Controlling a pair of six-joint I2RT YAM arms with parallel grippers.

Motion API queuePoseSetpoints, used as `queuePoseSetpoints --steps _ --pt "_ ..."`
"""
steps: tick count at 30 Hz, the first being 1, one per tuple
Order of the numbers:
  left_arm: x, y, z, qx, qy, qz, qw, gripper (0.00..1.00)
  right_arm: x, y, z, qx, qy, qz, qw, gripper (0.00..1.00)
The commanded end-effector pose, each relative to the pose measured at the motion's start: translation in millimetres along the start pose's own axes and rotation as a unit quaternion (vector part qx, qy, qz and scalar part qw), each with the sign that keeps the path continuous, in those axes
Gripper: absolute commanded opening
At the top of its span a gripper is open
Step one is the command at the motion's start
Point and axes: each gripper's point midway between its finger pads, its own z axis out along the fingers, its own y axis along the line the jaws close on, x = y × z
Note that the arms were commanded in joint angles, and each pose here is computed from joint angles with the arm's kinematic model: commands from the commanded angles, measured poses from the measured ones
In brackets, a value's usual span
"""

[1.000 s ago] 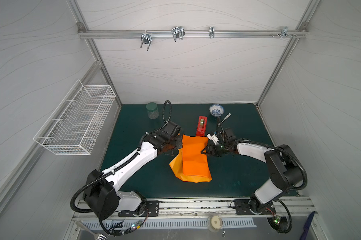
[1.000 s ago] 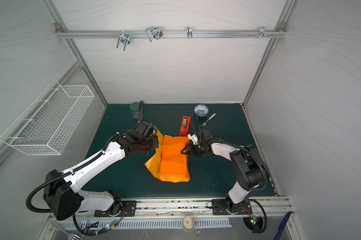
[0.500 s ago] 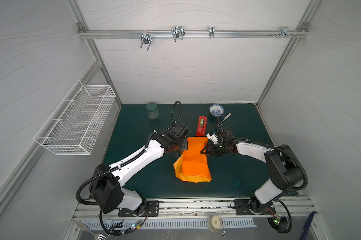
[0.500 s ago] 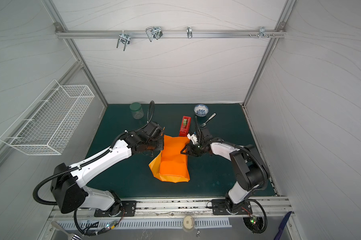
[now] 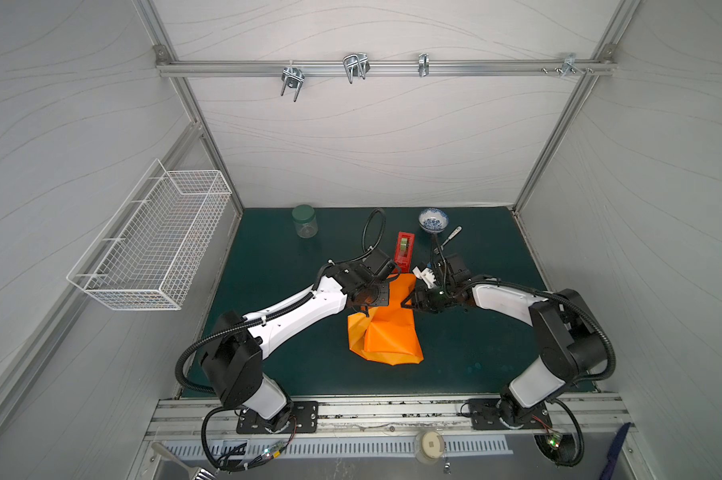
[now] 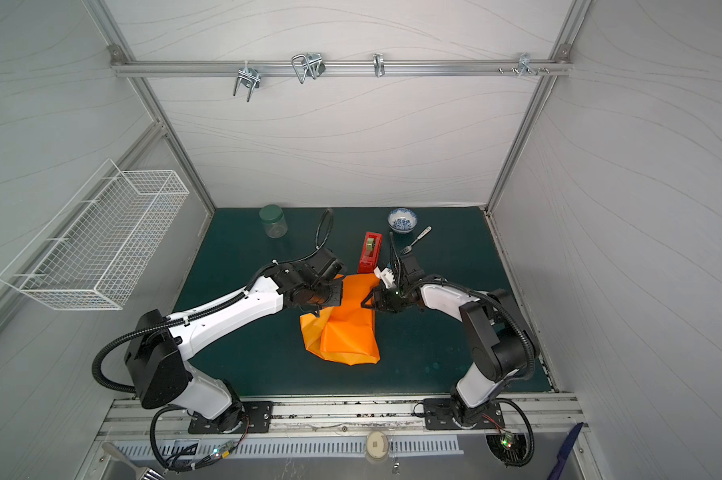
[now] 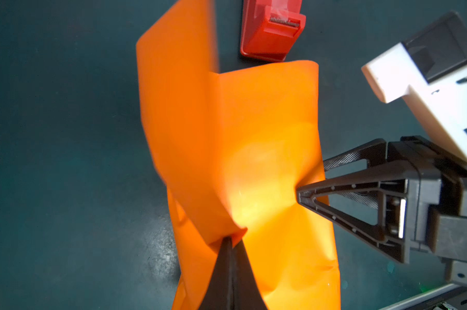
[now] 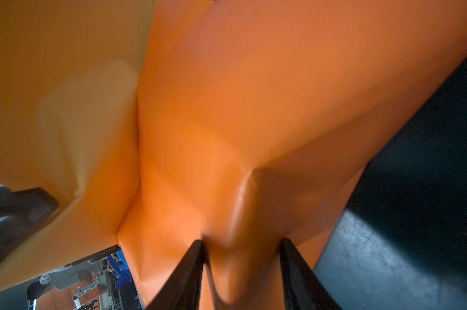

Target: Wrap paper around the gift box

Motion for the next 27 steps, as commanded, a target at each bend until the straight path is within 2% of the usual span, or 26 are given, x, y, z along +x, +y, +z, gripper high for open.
queuePoseSetpoints --steps 1,14,18,27 --pt "-8.7 -16.1 -5.6 0.013 -0.011 0.005 1.000 0.00 33.2 -32.2 9.1 0.071 0.048 0.028 0.996 0.47" --pt "9.2 -12.8 -5.5 0.010 0.012 0.010 1.000 0.00 35.9 -31.0 7.9 0.070 0.049 0.025 0.996 0.47" --pt "6.7 -4.4 -16.3 0.004 -0.004 0.005 1.000 0.00 36.1 -30.4 7.0 0.070 0.048 0.024 0.996 0.47" --pt "-10.4 -11.1 -38.7 0.061 -0.033 -0.025 0.997 0.00 38.5 -28.7 6.5 0.073 0.050 0.020 0.996 0.47"
